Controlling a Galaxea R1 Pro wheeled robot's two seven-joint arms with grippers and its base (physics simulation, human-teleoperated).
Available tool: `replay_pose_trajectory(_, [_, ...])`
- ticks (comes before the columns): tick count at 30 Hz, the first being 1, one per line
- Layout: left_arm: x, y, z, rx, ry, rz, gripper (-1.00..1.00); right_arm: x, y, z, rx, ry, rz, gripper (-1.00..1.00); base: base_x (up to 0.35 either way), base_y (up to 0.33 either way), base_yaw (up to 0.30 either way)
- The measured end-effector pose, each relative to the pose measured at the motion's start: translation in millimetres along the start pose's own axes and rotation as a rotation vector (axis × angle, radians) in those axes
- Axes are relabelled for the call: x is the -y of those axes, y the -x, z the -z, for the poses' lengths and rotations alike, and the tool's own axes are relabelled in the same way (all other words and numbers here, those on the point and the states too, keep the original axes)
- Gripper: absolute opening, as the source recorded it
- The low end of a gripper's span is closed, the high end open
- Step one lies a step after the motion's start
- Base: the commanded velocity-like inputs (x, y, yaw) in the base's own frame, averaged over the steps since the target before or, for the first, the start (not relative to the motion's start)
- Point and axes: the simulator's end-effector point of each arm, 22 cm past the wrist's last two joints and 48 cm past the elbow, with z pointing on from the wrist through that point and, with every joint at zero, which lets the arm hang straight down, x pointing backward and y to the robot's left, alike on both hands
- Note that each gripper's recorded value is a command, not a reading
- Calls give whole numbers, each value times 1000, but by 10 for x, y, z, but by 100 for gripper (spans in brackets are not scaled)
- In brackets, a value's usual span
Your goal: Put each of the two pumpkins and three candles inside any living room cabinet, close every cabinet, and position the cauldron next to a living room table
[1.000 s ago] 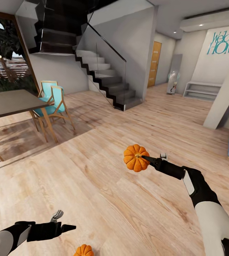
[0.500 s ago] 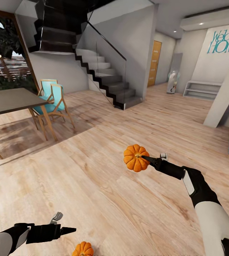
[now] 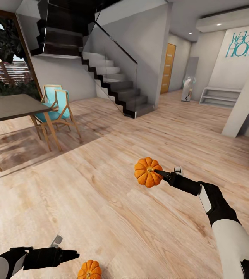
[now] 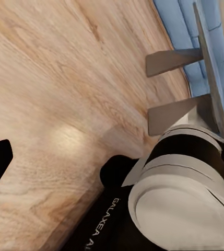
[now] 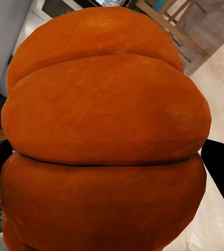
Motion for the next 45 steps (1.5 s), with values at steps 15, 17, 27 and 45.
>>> replay_pose_trajectory(15, [-216,-240,-69,-6,-20,-21,100,225,-262,37,0,1,1,-100,0,0,0])
replay_pose_trajectory(17, [-253,-268,-79,-6,-19,-21,100,254,-299,41,-1,1,1,-100,0,0,0])
replay_pose_trajectory(27, [-419,-397,-134,-15,-5,3,100,458,-441,41,-8,-10,-21,-100,0,0,0])
replay_pose_trajectory(45, [-630,-628,-224,-45,3,70,100,884,-697,14,-37,-50,-82,-100,0,0,2])
